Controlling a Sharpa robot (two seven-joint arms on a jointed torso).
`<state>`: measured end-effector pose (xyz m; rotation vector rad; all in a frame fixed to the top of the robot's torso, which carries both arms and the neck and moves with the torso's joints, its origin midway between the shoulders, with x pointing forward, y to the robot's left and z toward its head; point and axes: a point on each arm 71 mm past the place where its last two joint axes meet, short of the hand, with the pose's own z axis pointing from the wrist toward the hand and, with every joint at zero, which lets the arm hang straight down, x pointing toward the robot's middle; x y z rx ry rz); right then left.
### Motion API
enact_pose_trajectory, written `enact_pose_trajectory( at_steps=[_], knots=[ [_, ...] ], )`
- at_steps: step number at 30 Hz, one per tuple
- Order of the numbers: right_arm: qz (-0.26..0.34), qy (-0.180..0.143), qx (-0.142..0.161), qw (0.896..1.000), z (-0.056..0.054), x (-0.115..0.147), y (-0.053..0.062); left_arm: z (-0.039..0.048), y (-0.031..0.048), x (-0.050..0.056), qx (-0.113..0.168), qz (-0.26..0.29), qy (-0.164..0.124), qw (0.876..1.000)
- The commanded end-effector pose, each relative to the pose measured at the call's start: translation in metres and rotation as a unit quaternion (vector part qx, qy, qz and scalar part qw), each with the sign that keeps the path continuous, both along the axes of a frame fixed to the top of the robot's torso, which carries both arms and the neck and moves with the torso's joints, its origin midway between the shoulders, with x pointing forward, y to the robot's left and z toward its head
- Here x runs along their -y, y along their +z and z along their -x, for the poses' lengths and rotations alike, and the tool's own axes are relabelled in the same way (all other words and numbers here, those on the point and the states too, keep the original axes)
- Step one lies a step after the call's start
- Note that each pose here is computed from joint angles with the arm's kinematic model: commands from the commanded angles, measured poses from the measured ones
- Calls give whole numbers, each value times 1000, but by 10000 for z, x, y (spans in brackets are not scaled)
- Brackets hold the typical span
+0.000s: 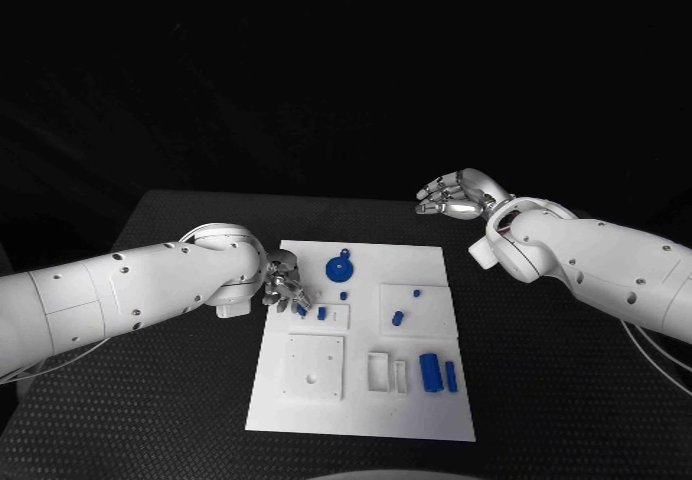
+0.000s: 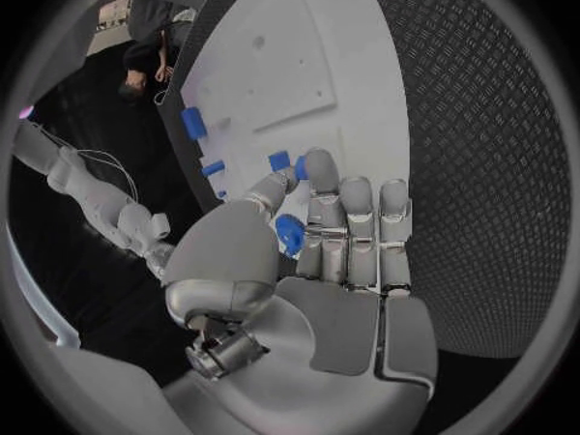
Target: Assemble the parts on the task board
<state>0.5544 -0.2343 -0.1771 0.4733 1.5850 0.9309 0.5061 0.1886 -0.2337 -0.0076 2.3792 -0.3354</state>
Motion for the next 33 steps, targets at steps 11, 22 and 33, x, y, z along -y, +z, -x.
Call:
enact_pose_trajectory(
  at_steps=[11,22,33],
  knots=[
    [-2,10,0,1000,7,-25,-1,12,-16,2,0,-7,-7,1000],
    [-2,10,0,1000,6,-30,-1,14,-19,-5,-3,-6,-6,1000],
    [-2,10,1,1000,8,-28,1,21,-24,4,-5,-6,-8,1000]
  ],
)
